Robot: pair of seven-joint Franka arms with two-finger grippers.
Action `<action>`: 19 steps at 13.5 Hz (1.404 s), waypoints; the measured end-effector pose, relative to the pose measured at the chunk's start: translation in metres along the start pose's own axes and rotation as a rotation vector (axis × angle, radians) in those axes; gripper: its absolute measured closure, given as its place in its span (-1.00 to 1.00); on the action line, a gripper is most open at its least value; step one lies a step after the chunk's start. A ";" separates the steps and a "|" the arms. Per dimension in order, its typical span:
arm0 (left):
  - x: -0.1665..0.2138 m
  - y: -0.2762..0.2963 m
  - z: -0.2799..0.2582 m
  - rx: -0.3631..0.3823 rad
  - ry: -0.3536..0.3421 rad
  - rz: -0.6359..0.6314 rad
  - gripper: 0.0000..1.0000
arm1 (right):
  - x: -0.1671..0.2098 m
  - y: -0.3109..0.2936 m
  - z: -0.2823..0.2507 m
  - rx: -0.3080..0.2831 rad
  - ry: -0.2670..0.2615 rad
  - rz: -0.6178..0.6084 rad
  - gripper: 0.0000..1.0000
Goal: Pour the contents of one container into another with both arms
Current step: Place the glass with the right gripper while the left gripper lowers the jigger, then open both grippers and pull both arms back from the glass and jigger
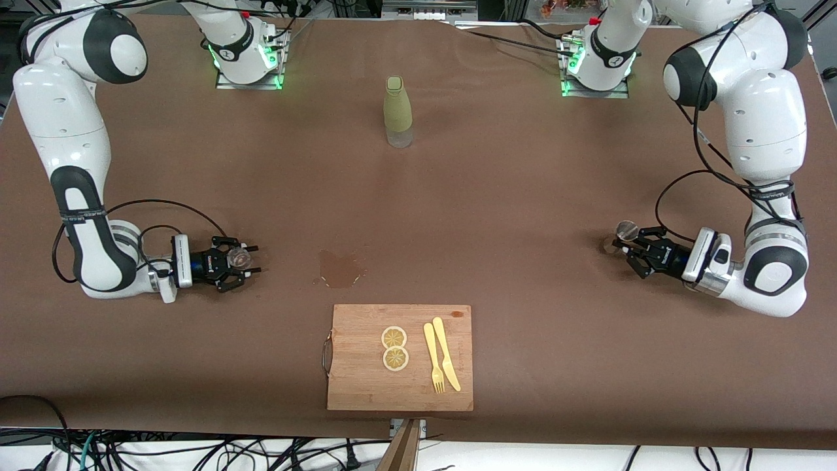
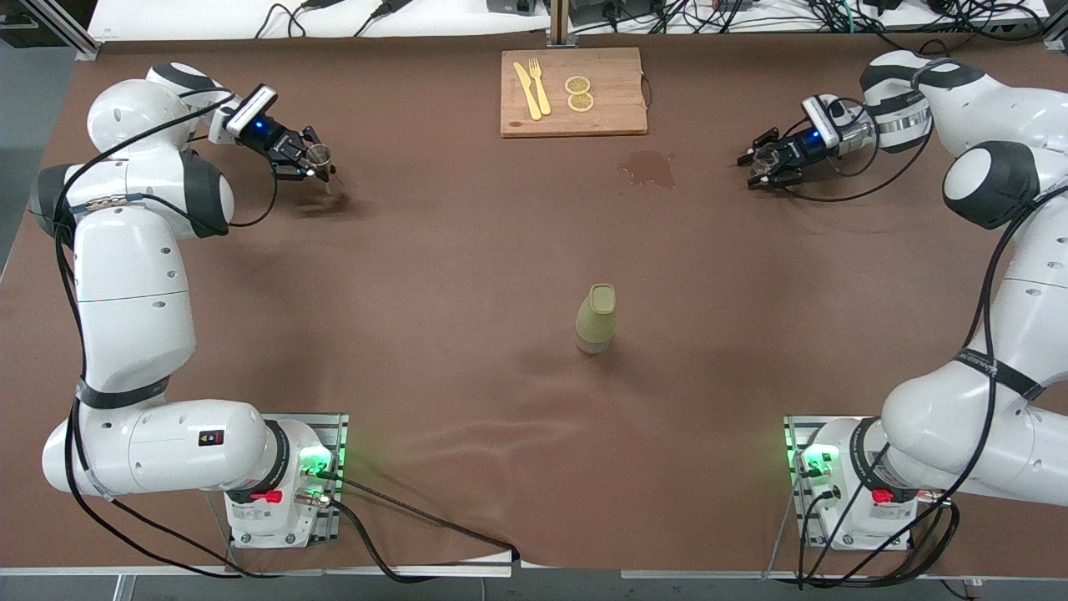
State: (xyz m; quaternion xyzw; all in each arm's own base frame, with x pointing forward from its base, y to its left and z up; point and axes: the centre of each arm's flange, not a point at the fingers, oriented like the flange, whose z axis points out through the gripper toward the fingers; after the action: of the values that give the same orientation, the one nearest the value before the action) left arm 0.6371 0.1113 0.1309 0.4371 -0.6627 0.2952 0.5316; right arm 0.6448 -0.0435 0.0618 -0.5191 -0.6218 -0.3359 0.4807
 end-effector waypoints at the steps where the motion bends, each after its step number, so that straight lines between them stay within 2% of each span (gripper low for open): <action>1: -0.004 0.005 -0.004 0.001 -0.006 -0.004 0.58 | -0.002 -0.001 -0.002 0.000 -0.002 0.003 -0.52; 3: -0.023 0.015 -0.004 0.004 0.004 -0.008 0.58 | -0.005 -0.006 -0.008 0.003 -0.003 0.011 -0.97; 6: -0.050 0.023 0.007 -0.006 0.028 -0.019 0.58 | -0.010 -0.014 -0.021 0.010 0.000 0.028 -1.00; 10: -0.049 0.023 0.004 -0.008 0.027 -0.014 0.58 | -0.013 -0.025 -0.062 0.009 -0.029 0.081 -1.00; 12: -0.049 0.025 0.001 -0.004 0.026 -0.015 0.58 | -0.003 -0.024 -0.087 0.014 -0.051 0.119 -1.00; 15: -0.050 0.031 -0.006 0.004 0.016 -0.020 0.56 | 0.036 -0.013 -0.119 0.018 -0.109 0.174 -1.00; 17: -0.053 0.035 -0.009 0.011 0.016 -0.023 0.49 | 0.071 -0.009 -0.144 -0.010 -0.162 0.236 -1.00; 19: -0.055 0.036 -0.010 0.012 0.018 -0.020 0.15 | 0.102 -0.010 -0.164 -0.041 -0.194 0.316 -1.00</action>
State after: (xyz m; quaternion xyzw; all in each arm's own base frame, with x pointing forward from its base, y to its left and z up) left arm 0.6121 0.1500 0.0833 0.4443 -0.6518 0.2978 0.5376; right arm 0.6762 -0.1634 0.2100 -0.6501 -0.5688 -0.2171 0.4547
